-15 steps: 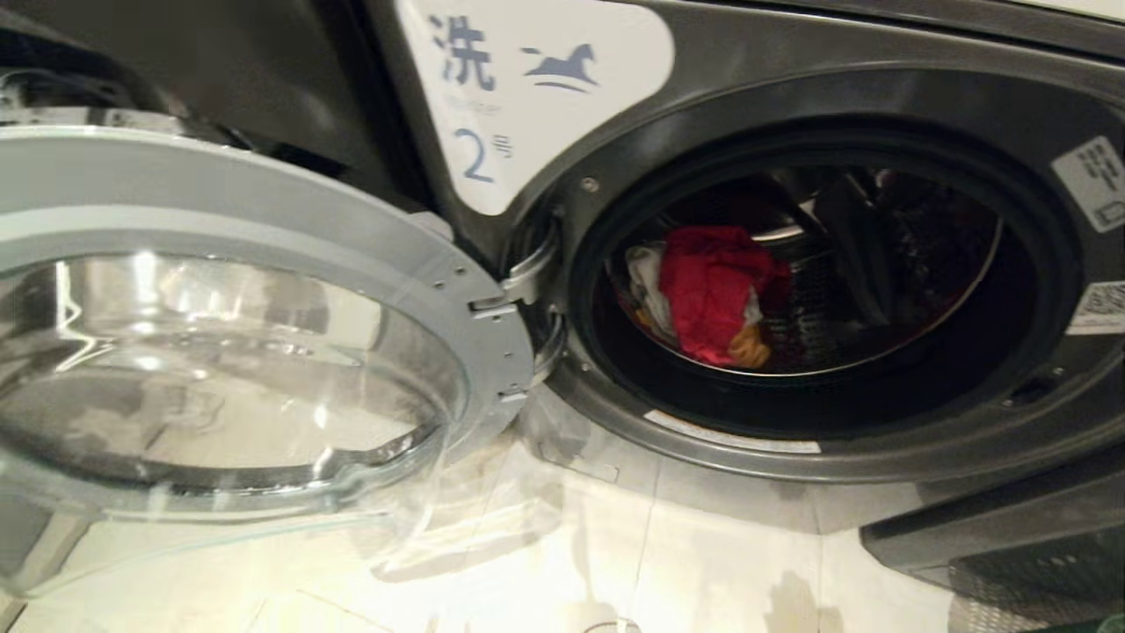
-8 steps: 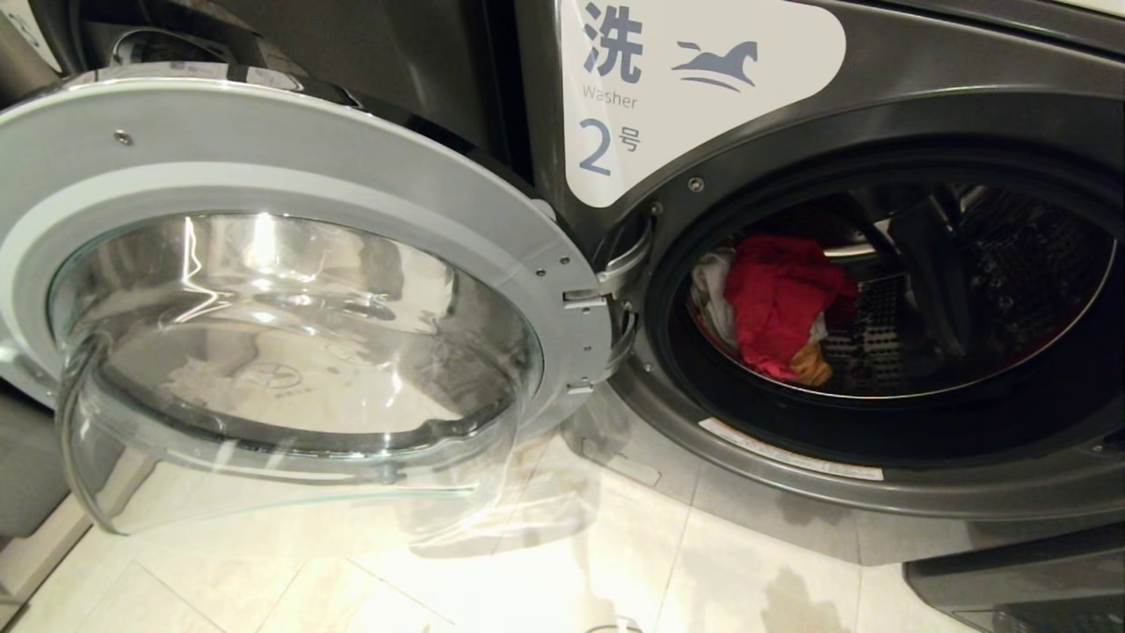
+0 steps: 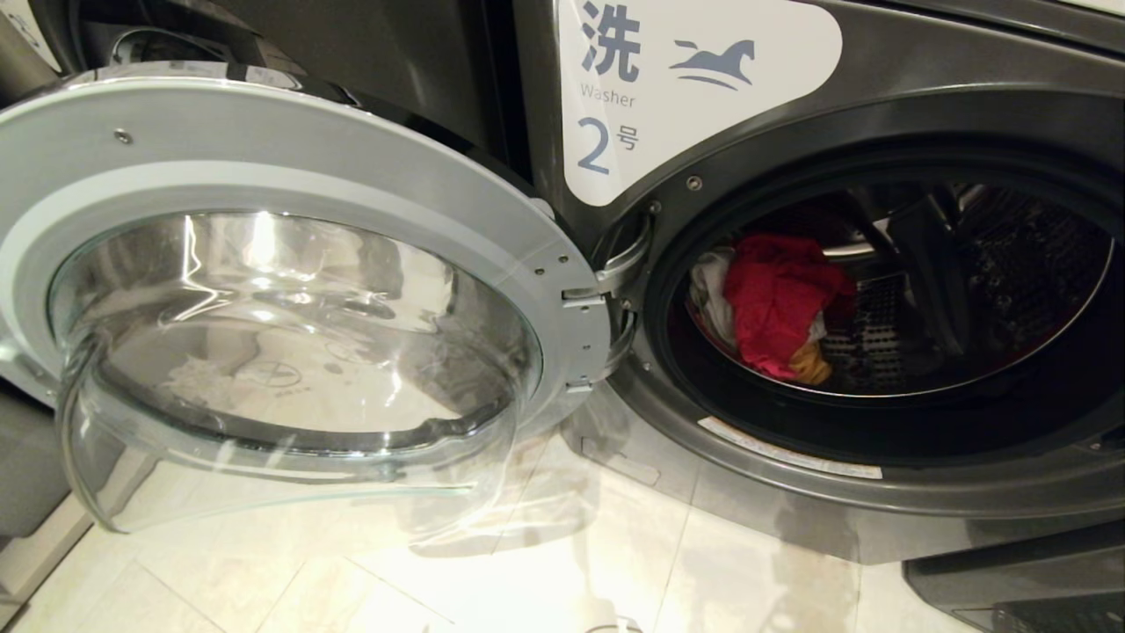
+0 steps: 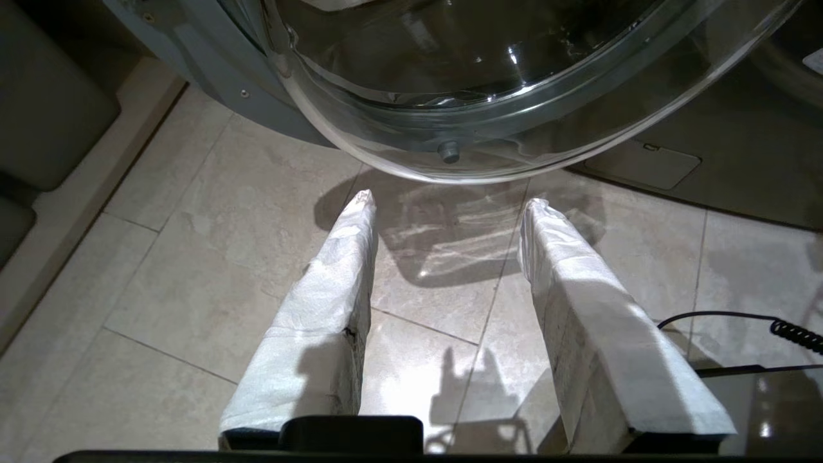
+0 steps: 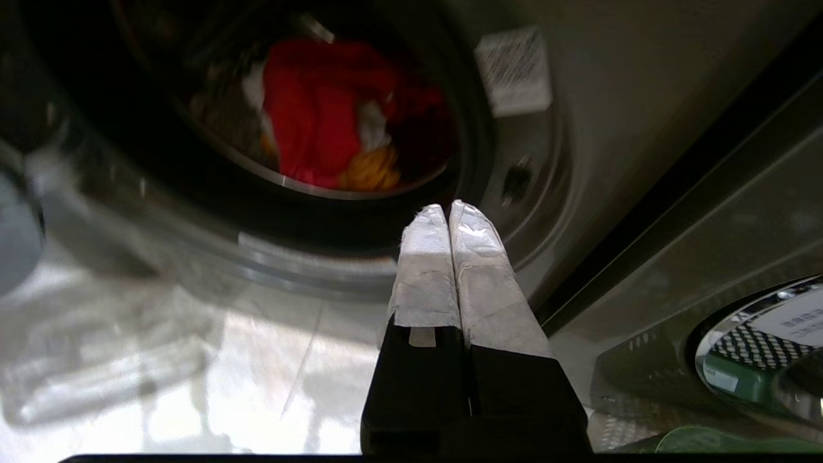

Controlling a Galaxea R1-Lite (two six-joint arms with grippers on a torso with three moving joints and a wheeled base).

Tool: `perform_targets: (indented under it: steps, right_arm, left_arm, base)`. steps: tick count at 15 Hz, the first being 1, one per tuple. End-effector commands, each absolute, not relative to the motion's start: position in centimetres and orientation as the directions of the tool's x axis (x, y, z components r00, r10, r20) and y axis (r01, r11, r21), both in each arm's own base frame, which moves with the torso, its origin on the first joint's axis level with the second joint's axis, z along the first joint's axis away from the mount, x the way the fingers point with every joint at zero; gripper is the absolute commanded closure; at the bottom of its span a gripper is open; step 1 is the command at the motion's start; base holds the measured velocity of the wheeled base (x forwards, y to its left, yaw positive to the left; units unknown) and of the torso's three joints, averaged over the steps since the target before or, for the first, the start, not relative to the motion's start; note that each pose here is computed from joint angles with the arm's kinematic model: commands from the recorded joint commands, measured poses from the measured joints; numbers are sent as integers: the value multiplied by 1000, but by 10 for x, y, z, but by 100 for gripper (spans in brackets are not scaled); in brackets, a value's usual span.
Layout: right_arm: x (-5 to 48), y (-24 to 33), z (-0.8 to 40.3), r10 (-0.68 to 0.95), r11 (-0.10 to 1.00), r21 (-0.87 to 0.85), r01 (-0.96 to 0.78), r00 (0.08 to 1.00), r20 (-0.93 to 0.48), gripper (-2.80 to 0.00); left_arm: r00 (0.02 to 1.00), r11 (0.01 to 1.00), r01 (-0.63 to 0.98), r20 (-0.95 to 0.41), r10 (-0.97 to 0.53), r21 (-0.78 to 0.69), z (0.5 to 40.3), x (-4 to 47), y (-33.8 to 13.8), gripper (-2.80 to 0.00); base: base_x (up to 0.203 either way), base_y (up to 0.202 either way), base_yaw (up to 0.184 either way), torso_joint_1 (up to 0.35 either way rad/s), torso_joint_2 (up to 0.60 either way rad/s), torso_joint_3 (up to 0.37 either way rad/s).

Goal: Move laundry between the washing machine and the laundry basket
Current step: Pick a cloth and place it into the basket

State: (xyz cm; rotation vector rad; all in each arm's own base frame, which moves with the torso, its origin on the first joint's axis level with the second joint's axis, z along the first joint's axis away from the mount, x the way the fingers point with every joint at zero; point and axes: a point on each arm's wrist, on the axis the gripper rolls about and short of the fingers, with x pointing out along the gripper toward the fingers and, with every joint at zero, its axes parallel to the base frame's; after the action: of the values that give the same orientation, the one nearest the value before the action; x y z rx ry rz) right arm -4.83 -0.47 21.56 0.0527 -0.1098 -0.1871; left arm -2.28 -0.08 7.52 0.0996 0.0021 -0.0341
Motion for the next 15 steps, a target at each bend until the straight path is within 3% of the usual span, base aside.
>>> perform_targets:
  steps: [1,3,6,10,15]
  right_arm:
    - [0,-7,281,-323,933,151,325,946,-42,0]
    - [20,-11,288,-505,834,163,527,849,-159,0]
    - [28,-15,254,-681,699,49,714,684,-262,0]
    - [19,-16,280,-719,661,113,742,669,-190,0]
    - [16,-18,352,-781,595,224,772,621,-63,0]
  left_arm:
    - [999,998,33,-2,-33,49,76,-23,-1,0]
    - [1000,999,12,-2,-12,41,75,-23,0,0]
    - [1000,999,6,-3,-6,38,75,-23,0,0]
    - [1000,999,6,-3,-6,38,75,-23,0,0]
    - [1000,999,6,-3,-6,38,75,-23,0,0]
  base:
    - [0,0,0,0,0,0]
    - [0,0,0,0,0,0]
    - [0,0,0,0,0,0]
    - [0,0,0,0,0,0]
    - [0,0,0,0,0,0]
